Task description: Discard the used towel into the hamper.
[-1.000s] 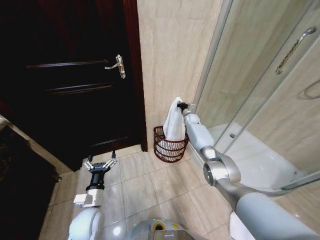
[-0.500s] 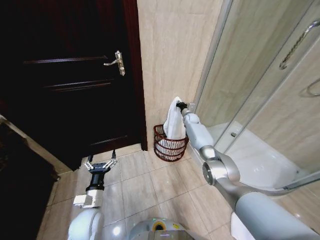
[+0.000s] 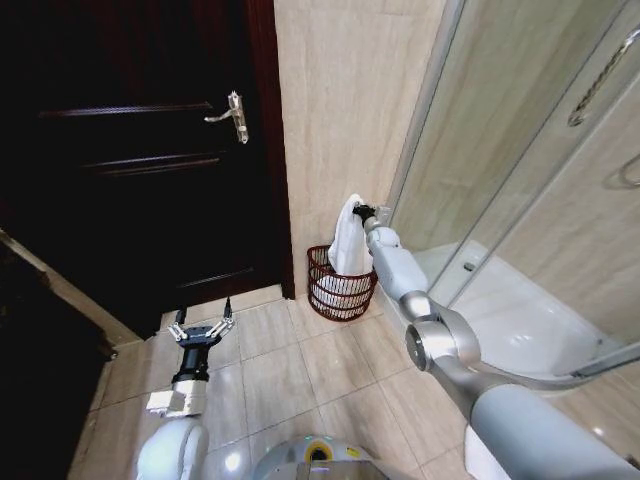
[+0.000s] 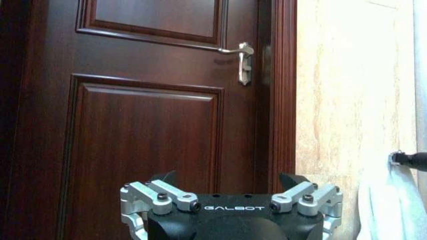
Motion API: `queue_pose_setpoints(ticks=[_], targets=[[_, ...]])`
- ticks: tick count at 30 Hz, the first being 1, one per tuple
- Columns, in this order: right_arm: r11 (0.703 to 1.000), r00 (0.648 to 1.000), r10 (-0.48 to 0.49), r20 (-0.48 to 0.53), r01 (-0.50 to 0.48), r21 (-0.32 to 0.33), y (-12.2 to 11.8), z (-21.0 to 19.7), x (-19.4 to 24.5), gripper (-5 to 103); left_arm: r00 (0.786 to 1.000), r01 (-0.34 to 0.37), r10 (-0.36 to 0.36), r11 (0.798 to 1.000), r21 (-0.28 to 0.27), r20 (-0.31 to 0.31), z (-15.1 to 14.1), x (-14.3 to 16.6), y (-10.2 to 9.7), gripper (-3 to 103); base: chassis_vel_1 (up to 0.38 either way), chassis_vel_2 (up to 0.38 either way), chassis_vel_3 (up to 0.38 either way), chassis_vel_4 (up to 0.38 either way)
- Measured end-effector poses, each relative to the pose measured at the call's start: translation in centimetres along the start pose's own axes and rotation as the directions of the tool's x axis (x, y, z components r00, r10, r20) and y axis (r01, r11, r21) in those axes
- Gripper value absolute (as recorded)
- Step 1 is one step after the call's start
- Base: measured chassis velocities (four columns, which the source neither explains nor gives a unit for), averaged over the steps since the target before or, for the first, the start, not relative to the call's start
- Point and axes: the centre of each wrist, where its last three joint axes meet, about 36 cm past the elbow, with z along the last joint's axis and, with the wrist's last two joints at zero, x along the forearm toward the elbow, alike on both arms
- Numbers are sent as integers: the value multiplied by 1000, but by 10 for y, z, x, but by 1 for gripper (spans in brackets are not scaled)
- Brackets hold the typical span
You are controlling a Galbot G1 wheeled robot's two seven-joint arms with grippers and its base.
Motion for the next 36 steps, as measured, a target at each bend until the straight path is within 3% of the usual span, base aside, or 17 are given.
queue_pose_setpoints(ticks=[13, 15, 16, 20, 26, 29, 30, 33, 34, 36], targets=[[1000, 998, -12, -57, 13, 15, -1, 5, 7, 1, 1000, 7, -7, 1000, 0, 10, 0, 0, 0, 100, 0, 0, 0, 0], [1000, 996, -15, -84, 17, 20, -1, 8, 9, 11, 1000, 12, -12, 1000, 1, 11, 0, -1, 0, 100, 0, 0, 0, 0], [1000, 996, -15, -84, 17, 20, -1, 8, 9, 11, 1000, 12, -12, 1000, 1, 11, 0, -1, 0, 100, 0, 0, 0, 0], [1000, 987, -2, -158, 5, 22, -2, 13, 12, 33, 1000, 13, -13, 1000, 3, 12, -1, 0, -1, 100, 0, 0, 0, 0], [998, 966, 7, -260, 10, 64, -3, 16, 21, 48, 1000, 14, -14, 1000, 1, 14, -1, -1, 1, 100, 0, 0, 0, 0], [996, 952, 23, -307, 4, 86, -5, 25, 29, 65, 1000, 15, -15, 1000, 2, 14, -1, -1, 1, 100, 0, 0, 0, 0], [996, 952, 23, -307, 4, 86, -5, 25, 29, 65, 1000, 15, -15, 1000, 2, 14, -1, -1, 1, 100, 0, 0, 0, 0], [993, 916, 56, -397, -10, 117, -11, 38, 38, 82, 1000, 16, -16, 1000, 3, 13, 0, -1, 1, 100, 0, 0, 0, 0], [993, 916, 56, -397, -10, 117, -11, 38, 38, 82, 1000, 16, -16, 1000, 3, 13, 0, -1, 1, 100, 0, 0, 0, 0], [990, 883, 72, -465, -5, 143, -17, 47, 46, 91, 1000, 17, -17, 1000, 3, 12, 0, 0, 2, 100, 0, 0, 0, 0]])
